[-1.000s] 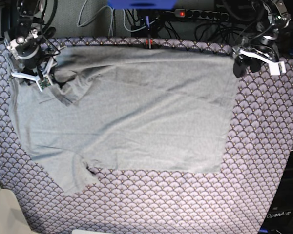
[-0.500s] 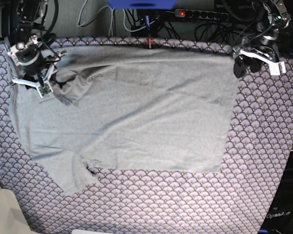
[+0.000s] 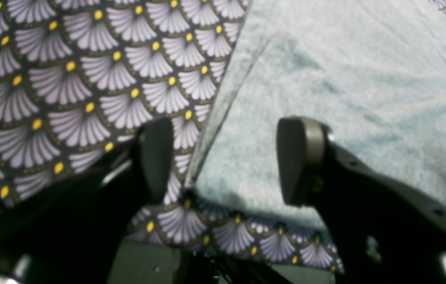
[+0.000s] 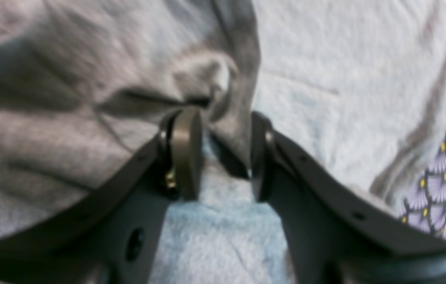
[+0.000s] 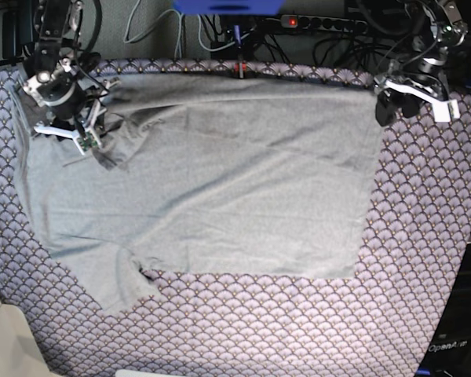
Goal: Fold the T-shirt properly
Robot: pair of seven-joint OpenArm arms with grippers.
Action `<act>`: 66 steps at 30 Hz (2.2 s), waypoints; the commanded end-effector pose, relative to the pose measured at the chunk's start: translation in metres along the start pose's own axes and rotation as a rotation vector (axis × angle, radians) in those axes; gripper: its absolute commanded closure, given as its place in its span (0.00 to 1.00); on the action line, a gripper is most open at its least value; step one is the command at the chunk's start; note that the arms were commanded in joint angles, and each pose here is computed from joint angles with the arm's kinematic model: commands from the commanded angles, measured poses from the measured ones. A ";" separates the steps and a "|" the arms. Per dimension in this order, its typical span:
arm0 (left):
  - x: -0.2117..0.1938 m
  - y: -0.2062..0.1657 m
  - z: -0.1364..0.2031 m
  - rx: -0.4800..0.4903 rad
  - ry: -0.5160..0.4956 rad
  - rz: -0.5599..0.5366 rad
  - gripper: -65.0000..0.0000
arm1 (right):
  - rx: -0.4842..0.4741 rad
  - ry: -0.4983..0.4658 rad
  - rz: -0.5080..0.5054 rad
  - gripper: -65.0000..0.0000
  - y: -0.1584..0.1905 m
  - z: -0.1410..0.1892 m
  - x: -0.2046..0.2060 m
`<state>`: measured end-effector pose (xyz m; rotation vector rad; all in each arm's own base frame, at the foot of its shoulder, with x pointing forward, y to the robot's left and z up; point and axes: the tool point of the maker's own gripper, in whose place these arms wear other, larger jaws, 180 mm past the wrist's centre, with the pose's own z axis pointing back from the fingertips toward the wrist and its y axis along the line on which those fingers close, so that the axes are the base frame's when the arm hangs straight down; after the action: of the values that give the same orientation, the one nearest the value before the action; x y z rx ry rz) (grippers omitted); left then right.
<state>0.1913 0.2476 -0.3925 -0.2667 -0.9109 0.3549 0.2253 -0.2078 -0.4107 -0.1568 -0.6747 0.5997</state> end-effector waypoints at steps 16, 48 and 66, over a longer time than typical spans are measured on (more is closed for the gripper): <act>0.011 -0.001 0.005 -0.006 -0.036 -0.016 0.38 | 0.007 -0.101 0.168 1.00 -0.021 -0.014 0.050; 0.011 0.010 0.012 0.023 -0.043 -0.008 0.38 | 0.037 -0.060 0.139 0.60 -0.022 -0.031 0.031; 0.010 0.010 0.012 0.024 -0.040 -0.005 0.38 | 0.025 -0.110 0.135 1.00 -0.030 -0.035 0.048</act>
<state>0.1811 0.2588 -0.3916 -0.2364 -0.9071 0.3767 0.2773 -0.2026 -0.4180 -0.1314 -0.7078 0.7468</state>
